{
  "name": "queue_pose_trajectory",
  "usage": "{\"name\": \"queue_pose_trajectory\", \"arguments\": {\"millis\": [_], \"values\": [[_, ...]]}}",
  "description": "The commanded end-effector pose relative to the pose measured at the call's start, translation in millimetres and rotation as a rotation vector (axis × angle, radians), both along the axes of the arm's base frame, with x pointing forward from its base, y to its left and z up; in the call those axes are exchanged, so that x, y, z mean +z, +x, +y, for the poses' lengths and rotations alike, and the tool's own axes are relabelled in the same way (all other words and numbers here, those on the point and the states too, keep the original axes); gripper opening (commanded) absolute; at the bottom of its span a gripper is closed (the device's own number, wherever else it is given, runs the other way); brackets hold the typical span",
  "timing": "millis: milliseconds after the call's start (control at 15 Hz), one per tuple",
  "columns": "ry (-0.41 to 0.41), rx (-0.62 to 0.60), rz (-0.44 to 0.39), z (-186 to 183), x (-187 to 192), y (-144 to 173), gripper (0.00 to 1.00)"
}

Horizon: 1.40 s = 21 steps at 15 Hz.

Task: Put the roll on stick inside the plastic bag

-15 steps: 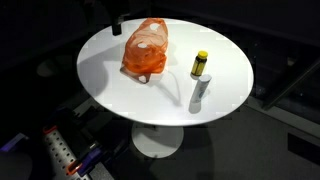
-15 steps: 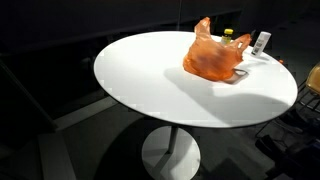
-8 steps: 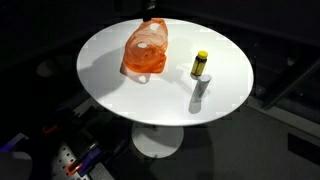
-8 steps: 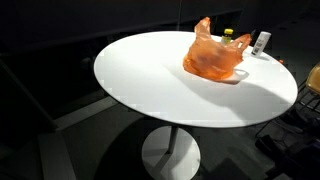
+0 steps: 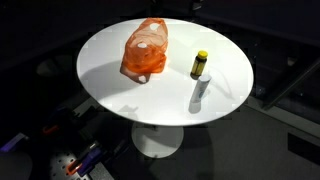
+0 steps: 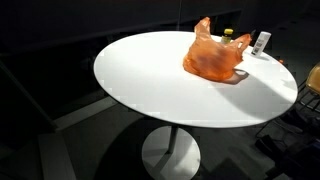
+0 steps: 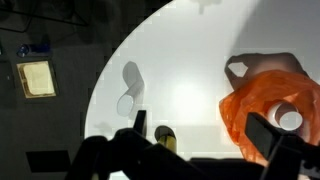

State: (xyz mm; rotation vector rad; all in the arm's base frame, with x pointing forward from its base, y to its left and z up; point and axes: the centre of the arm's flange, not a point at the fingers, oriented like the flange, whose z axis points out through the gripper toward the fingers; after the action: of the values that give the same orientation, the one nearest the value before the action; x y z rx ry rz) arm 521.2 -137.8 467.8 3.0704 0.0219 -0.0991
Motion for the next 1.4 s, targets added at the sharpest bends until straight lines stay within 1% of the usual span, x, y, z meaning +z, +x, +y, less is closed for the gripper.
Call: {"name": "queue_pose_trajectory", "arguments": {"millis": [0,67,133,400,467,667,933,1200,1333], "values": [[-0.018,0.071,-0.004,-26.2,0.2,30.2,1.00],[-0.027,0.076,-0.008,-29.6,0.3,31.8,1.00],[-0.006,0.041,-0.001,-16.7,-7.1,17.0,1.00],[-0.006,0.044,0.007,-18.3,-12.3,19.8,1.00],[-0.019,0.028,-0.002,-19.4,-14.5,18.7,1.00],[-0.054,-0.031,-0.036,-33.2,-30.9,24.5,1.00],[-0.076,-0.077,-0.095,-50.2,-52.9,35.8,1.00],[-0.115,-0.154,-0.100,-64.0,-80.6,38.8,1.00],[-0.132,-0.195,-0.083,-70.6,-93.3,38.5,1.00]]}}
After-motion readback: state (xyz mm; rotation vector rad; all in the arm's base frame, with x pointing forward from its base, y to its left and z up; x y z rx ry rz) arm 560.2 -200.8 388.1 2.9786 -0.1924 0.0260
